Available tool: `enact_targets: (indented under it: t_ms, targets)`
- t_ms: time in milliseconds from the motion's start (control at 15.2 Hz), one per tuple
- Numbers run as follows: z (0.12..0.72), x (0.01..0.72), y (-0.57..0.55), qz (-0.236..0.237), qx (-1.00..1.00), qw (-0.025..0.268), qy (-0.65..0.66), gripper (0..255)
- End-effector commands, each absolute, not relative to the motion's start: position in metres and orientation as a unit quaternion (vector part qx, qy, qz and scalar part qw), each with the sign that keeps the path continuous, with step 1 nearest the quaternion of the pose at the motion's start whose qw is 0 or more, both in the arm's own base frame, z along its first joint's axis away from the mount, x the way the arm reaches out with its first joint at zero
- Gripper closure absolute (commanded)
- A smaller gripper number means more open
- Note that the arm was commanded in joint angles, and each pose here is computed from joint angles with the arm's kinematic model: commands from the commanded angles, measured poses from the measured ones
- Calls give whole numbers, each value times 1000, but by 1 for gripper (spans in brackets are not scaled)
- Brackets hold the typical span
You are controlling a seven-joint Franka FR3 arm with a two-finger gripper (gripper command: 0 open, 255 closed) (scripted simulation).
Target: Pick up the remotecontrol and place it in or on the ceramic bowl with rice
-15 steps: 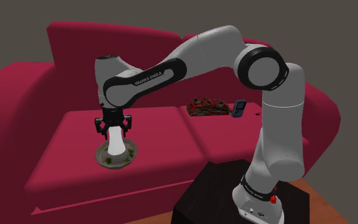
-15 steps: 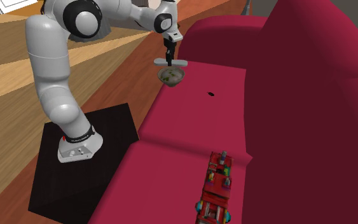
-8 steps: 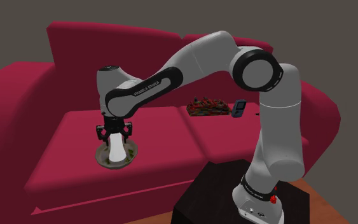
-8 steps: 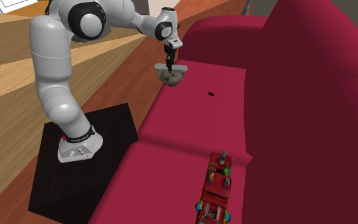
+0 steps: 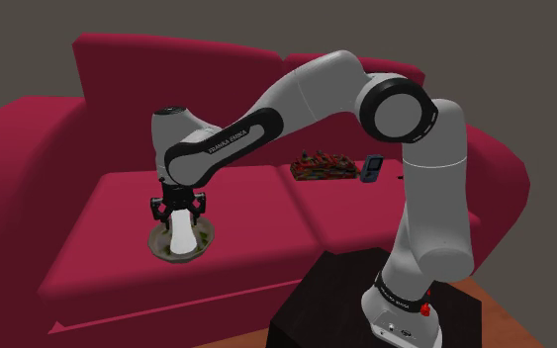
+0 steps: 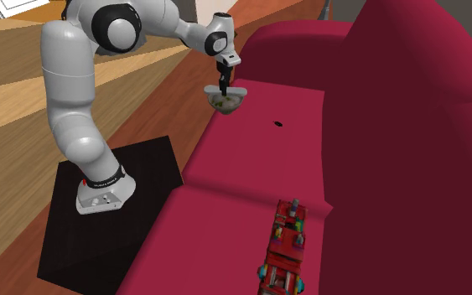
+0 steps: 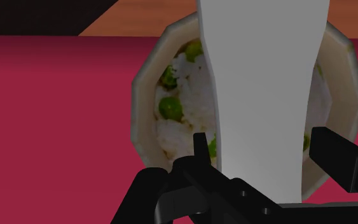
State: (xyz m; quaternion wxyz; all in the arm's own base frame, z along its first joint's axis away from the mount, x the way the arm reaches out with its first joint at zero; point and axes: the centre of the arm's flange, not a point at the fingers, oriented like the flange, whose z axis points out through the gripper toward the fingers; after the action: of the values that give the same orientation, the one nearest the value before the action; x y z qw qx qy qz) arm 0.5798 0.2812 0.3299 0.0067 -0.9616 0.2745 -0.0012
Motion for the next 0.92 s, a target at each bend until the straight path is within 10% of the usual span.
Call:
enact_targets:
  t_ms: [0, 66, 858]
  targets:
    - [330, 580, 281, -1, -962, 7, 274, 255]
    - [330, 580, 281, -1, -962, 7, 274, 0]
    - [380, 580, 281, -1, -962, 7, 274, 0]
